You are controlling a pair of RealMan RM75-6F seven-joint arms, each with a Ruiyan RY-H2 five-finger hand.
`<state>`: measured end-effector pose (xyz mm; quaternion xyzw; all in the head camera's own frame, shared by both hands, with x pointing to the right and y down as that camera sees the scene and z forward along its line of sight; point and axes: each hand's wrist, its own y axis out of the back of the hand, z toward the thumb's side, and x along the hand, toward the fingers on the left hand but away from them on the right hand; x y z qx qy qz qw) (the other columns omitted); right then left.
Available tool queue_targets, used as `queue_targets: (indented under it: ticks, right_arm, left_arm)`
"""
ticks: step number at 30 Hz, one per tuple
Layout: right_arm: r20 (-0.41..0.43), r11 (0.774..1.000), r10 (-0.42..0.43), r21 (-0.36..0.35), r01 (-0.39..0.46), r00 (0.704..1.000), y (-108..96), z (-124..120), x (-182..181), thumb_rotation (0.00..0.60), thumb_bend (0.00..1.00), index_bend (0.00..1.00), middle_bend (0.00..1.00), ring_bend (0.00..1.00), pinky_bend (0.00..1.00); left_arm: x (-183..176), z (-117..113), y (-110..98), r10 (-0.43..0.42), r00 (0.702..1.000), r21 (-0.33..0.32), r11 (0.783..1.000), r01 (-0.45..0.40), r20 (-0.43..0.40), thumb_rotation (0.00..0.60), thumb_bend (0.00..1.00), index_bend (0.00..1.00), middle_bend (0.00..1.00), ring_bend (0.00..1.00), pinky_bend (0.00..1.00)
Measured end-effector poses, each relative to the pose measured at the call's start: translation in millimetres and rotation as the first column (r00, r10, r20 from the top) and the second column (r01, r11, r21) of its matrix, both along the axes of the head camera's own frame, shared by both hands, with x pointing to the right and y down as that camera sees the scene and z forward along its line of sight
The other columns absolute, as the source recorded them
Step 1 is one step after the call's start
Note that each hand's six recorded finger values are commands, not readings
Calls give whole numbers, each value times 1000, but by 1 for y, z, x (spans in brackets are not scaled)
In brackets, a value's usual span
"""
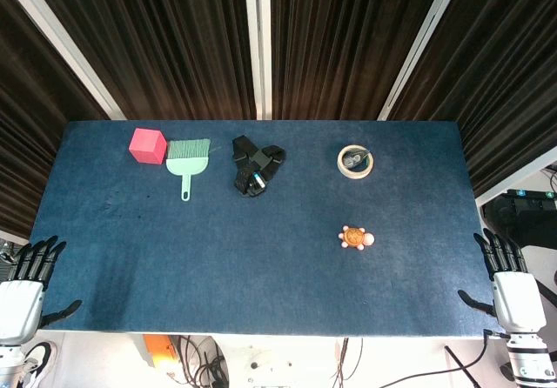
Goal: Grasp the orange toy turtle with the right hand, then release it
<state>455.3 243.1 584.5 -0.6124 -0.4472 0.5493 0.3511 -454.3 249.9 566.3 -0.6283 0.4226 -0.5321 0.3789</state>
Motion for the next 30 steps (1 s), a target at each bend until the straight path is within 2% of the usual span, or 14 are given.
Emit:
queue_targets:
  ticks: [12,16,19,25,30]
  right_arm:
    - [-3,999,-36,-26,36,999,-5,5,-12,600,18,0,0,0,0]
    - [-10,998,-60,-37,60,998,-14,7,-23,600,21,0,0,0,0]
    - [-27,993,-108,-48,106,994,-27,9,-36,600,22,0,4,0,0]
    - [-79,968,-242,-82,236,967,-59,15,-73,600,23,0,22,0,0]
    - [-118,935,-341,-143,323,933,-84,31,-111,600,26,0,50,0,0]
  left_arm:
    - [-3,2,1,-9,1000,-13,1000,9,4,600,0,56,9,0,0]
    - [-3,3,0,-11,1000,-17,1000,11,-3,600,0,56,9,0,0]
    - [0,4,-2,3,1000,-19,1000,-3,-8,600,0,57,9,0,0]
    - [4,6,-4,20,1000,-18,1000,-20,-17,600,0,56,9,0,0]
    - [4,8,-3,20,1000,-27,999,-20,-17,600,0,56,9,0,0]
